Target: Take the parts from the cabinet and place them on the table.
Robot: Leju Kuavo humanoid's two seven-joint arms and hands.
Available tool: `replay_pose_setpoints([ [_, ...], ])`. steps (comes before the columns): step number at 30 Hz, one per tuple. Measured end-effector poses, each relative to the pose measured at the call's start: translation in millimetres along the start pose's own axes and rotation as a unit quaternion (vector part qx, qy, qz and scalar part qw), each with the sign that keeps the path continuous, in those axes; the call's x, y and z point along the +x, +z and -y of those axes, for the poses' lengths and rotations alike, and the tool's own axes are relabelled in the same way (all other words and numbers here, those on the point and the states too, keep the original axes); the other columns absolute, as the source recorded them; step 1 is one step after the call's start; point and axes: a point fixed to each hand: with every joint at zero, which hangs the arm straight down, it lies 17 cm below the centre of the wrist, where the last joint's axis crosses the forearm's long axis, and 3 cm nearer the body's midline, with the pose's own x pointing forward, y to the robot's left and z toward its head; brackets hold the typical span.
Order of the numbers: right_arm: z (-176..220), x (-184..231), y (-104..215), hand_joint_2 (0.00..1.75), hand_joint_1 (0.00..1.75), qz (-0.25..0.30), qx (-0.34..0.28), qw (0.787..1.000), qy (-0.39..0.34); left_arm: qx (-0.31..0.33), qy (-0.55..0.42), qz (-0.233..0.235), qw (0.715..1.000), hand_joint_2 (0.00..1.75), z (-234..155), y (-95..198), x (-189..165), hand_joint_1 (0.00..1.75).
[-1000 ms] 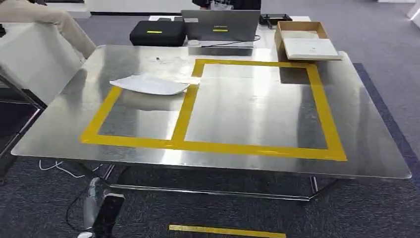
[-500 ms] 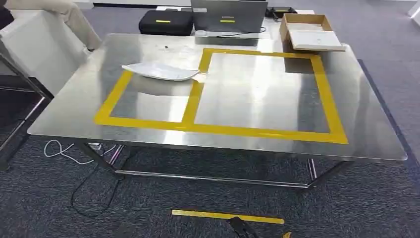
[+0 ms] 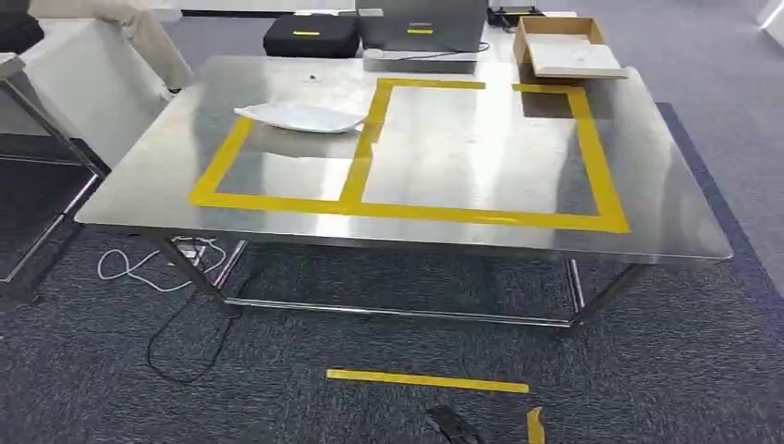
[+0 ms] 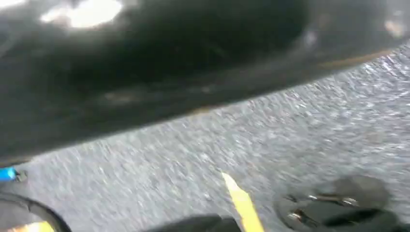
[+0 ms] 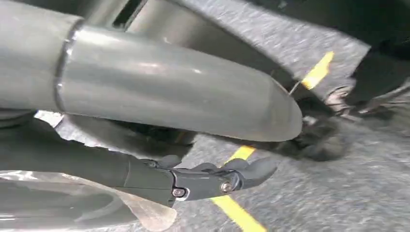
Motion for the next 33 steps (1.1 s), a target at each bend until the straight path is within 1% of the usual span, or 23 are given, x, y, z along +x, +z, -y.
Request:
replay_pose_setpoints([
  [2,23,5,1,0.00,0.00,0.002,-0.011,1.000,0.006,-0.009,-0.048,0.004,0.999,0.00,-2,-3,0,0.00],
  [3,43,8,1,0.00,0.00,0.007,-0.023,1.000,0.004,-0.015,-0.066,0.010,0.998,0.00,-3,-4,2,0.00],
  [4,52,11,1,0.00,0.00,0.013,-0.028,1.000,0.004,-0.015,-0.069,0.011,0.997,0.00,-6,-5,2,0.00],
  [5,78,9,0,0.00,0.00,0.025,-0.046,0.999,0.000,-0.014,-0.059,0.015,0.998,0.00,-9,-6,1,0.00],
  [6,91,3,-1,0.00,0.00,0.034,-0.057,0.998,0.002,-0.013,-0.055,0.019,0.998,0.00,-10,-6,-1,0.00],
  [8,123,-11,-3,0.00,0.00,0.049,-0.085,0.995,0.013,-0.014,-0.059,0.021,0.998,0.00,-10,-3,-15,0.00],
  [10,139,-25,-4,0.00,0.00,0.046,-0.097,0.994,0.019,-0.027,-0.064,-0.001,0.998,0.00,-5,1,-34,0.00],
  [11,145,-33,-5,0.00,0.00,0.044,-0.101,0.994,0.015,-0.037,-0.068,-0.019,0.997,0.00,-3,2,-44,0.00],
  [14,166,-44,-3,0.00,0.00,0.047,-0.115,0.992,-0.006,-0.064,-0.092,-0.046,0.993,0.00,4,6,-64,0.00],
  [17,172,-46,-2,0.00,0.00,0.050,-0.111,0.992,-0.016,-0.066,-0.091,-0.044,0.993,0.00,6,9,-71,0.00],
  [18,154,-52,-6,0.00,0.00,0.044,-0.102,0.994,0.002,-0.058,-0.084,-0.046,0.994,0.00,5,9,-69,0.00],
  [19,144,-63,-10,0.00,0.00,0.031,-0.106,0.993,0.029,-0.053,-0.081,-0.057,0.994,0.00,7,11,-73,0.00],
  [21,105,-79,-16,0.00,0.00,0.009,-0.098,0.989,0.108,-0.067,-0.085,-0.070,0.992,0.00,24,19,-76,0.00],
  [22,92,-85,-18,0.00,0.00,0.003,-0.093,0.986,0.135,-0.073,-0.086,-0.075,0.991,0.00,28,22,-79,0.00],
  [23,75,-94,-19,0.00,0.00,-0.006,-0.074,0.987,0.146,-0.087,-0.095,-0.066,0.989,0.00,39,26,-75,0.00],
  [24,71,-97,-19,0.00,0.00,-0.016,-0.059,0.988,0.140,-0.100,-0.114,-0.049,0.987,0.00,43,27,-73,0.00],
  [25,82,-94,-16,0.00,0.00,-0.023,-0.048,0.990,0.131,-0.113,-0.137,-0.026,0.984,0.00,47,27,-66,0.00],
  [26,111,-82,-11,0.00,0.00,-0.027,-0.046,0.991,0.125,-0.125,-0.157,-0.005,0.980,0.00,47,25,-60,0.00],
  [27,138,-75,-5,0.00,0.00,-0.028,-0.053,0.991,0.120,-0.132,-0.161,0.001,0.978,0.00,48,24,-54,0.00],
  [28,150,-71,-2,0.00,0.00,-0.024,-0.055,0.991,0.120,-0.137,-0.159,0.002,0.978,0.00,48,22,-50,0.00],
  [29,173,-69,1,0.00,0.00,-0.020,-0.074,0.990,0.118,-0.142,-0.160,0.002,0.977,0.00,49,22,-48,0.00],
  [31,192,-64,5,0.00,0.00,-0.012,-0.093,0.988,0.124,-0.164,-0.179,0.000,0.970,0.00,60,27,-49,0.00],
  [33,194,-66,5,0.00,0.00,-0.019,-0.097,0.986,0.131,-0.180,-0.161,-0.020,0.970,0.00,75,33,-42,0.00],
])
